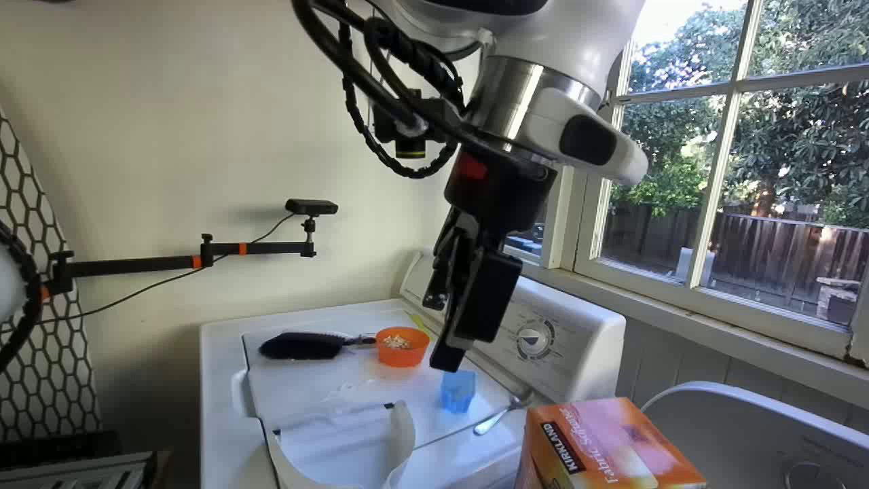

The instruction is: Rotate the button of the device anticlockwise

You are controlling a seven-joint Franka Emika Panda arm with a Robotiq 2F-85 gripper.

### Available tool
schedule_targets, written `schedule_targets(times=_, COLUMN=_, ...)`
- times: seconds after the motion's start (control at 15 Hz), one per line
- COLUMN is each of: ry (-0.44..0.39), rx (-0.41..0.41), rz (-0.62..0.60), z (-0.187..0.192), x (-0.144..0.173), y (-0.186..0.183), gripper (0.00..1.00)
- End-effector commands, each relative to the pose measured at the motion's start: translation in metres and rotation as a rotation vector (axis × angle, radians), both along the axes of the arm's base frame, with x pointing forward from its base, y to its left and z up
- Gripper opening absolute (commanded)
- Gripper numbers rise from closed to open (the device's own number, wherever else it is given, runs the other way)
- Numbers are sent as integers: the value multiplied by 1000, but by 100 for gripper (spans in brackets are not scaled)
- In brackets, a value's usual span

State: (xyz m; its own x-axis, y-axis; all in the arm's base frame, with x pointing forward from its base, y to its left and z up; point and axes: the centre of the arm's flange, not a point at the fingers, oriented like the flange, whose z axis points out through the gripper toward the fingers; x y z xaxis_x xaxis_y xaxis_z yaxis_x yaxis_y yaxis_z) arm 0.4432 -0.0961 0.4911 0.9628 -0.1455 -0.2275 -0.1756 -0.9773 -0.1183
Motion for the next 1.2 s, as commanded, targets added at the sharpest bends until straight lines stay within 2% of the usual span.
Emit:
schedule_targets(times=0.0, ry=0, rx=0, rz=0, z=0, x=0, y=0, gripper=100)
schedule_targets(times=0.33, ry=0, rx=0, rz=0, z=0, x=0, y=0, gripper=100)
schedule_targets(times=0.53, ry=-11, rx=-87, rz=137, z=20, x=38, y=28, gripper=100)
schedule_targets(times=0.93, ry=-67, rx=-248, rz=426, z=67, x=110, y=127, gripper=100)
schedule_targets(times=1.07, ry=-86, rx=-282, rz=535, z=74, x=127, y=152, gripper=100)
schedule_targets(times=1.13, ry=-95, rx=-264, rz=595, z=74, x=136, y=164, gripper=100)
